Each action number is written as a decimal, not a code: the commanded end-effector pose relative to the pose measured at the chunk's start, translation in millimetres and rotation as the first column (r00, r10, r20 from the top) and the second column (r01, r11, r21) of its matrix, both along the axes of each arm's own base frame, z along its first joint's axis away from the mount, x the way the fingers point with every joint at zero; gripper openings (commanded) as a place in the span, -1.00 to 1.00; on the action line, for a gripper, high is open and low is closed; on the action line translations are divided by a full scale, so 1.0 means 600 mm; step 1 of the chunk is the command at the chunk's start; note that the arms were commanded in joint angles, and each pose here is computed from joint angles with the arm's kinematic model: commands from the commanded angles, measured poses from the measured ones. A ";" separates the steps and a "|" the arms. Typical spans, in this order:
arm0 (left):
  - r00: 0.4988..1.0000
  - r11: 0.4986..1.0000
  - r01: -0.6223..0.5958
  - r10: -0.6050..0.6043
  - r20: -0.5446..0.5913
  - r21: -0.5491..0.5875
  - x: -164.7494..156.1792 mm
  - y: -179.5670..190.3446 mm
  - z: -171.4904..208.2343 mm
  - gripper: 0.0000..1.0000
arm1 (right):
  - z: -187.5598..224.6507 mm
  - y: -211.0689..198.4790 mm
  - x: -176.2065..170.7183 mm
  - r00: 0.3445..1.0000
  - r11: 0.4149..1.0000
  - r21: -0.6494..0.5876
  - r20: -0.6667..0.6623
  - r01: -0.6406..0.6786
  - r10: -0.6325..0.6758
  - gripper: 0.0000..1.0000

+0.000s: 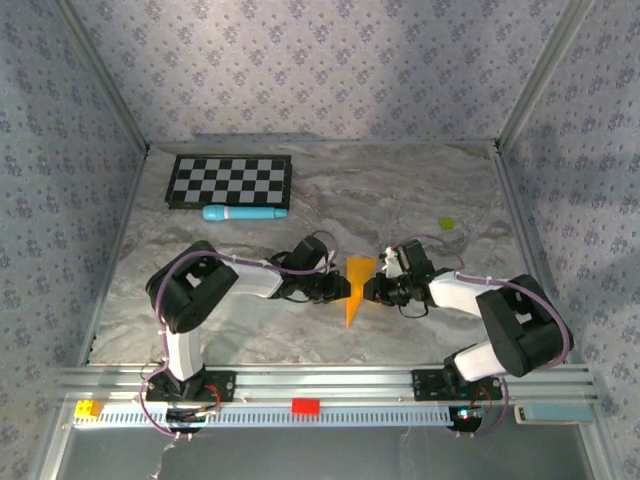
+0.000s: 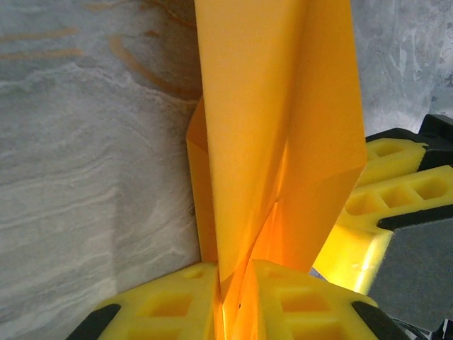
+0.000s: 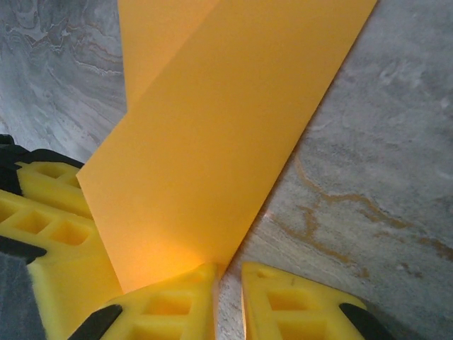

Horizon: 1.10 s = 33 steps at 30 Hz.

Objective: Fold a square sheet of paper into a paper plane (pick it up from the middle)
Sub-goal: Move the paper plane to the center of the table.

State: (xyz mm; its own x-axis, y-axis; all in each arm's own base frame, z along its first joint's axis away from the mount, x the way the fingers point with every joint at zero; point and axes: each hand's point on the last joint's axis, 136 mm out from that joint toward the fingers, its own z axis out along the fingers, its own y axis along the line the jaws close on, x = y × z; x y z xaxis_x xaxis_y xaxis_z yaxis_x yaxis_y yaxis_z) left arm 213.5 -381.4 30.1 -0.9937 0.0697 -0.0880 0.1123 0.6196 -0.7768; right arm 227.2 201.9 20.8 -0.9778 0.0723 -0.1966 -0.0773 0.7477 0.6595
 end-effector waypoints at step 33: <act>0.963 0.773 -0.209 0.057 0.264 0.599 0.041 0.175 0.050 -1.00 | 0.090 -0.016 0.033 0.983 0.996 0.035 0.157 0.085 -0.090 -0.53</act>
State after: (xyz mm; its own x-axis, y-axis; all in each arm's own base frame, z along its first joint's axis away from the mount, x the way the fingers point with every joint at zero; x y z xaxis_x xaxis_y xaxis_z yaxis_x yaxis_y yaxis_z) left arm 245.9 -294.5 69.2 -0.9526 -0.0018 -0.3042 0.0988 0.9440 -0.3148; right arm 245.6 193.2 67.7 -0.9254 0.1494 -0.3484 -0.1300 0.7381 0.6620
